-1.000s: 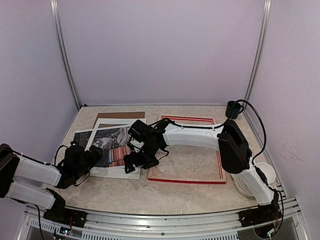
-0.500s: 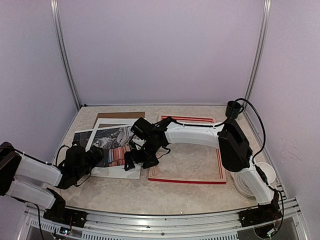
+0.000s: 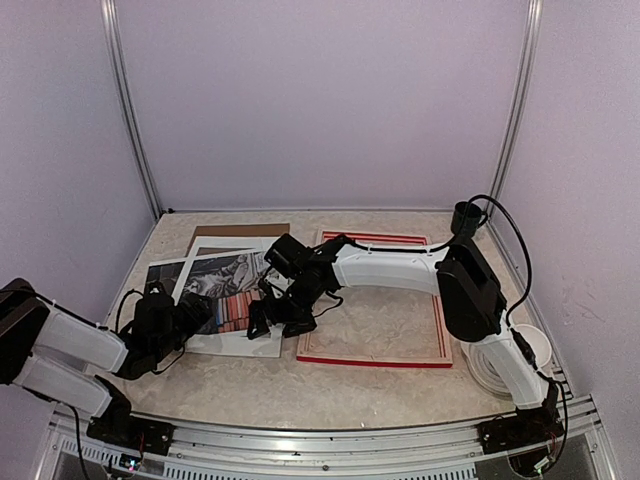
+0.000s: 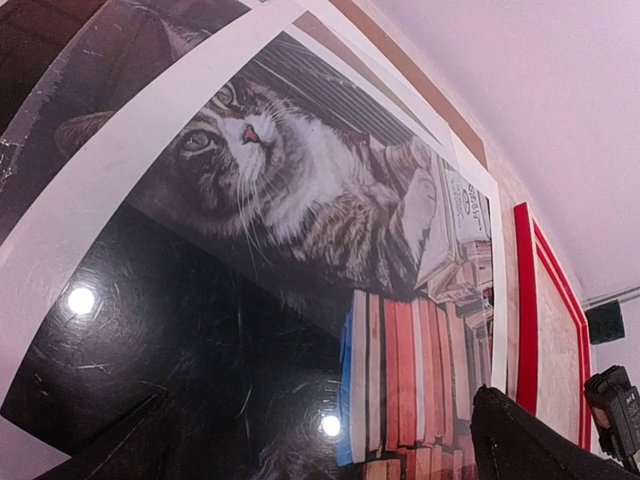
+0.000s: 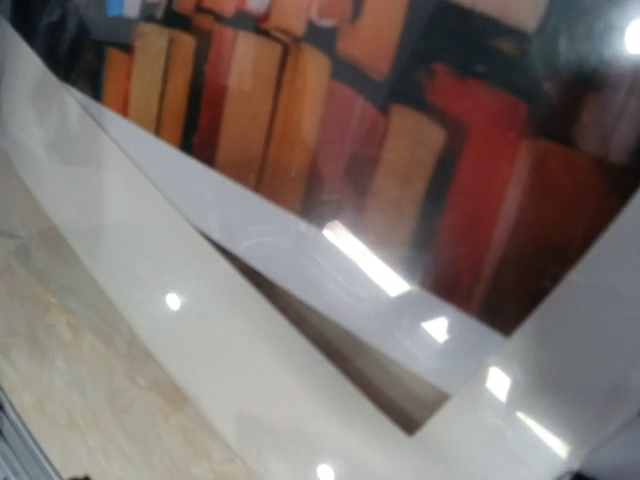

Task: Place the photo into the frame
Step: Pick up the glass panel from the mat board.

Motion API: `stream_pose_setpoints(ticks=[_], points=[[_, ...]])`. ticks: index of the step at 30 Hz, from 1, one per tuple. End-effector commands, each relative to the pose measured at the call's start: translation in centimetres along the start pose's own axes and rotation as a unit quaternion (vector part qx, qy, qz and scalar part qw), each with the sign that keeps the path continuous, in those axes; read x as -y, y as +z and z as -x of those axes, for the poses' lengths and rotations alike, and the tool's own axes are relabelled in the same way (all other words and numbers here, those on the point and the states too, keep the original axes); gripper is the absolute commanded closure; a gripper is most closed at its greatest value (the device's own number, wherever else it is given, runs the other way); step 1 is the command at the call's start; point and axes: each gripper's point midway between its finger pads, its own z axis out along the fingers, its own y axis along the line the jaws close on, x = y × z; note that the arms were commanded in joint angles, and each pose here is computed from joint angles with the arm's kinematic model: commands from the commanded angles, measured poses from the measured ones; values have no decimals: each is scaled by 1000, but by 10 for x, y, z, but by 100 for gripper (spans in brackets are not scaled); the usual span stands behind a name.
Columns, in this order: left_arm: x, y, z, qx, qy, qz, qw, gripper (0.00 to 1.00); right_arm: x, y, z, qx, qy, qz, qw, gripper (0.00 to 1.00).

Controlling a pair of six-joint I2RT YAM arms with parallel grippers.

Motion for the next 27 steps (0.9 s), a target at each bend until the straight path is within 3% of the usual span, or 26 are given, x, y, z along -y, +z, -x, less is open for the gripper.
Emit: stream_pose_setpoints(ticks=[1, 11, 16, 27], points=[[-11, -2, -11, -17, 6, 12, 1000, 1, -19, -27, 13, 26, -3, 30, 999, 1], [-13, -3, -14, -21, 7, 12, 1000, 1, -30, -46, 21, 54, 7, 94, 994, 1], [-14, -4, -16, -23, 7, 12, 1000, 1, -8, -45, 23, 66, 12, 40, 997, 1], [-7, -3, -15, -18, 14, 7, 1000, 1, 3, -24, 8, 16, -7, -18, 1000, 1]])
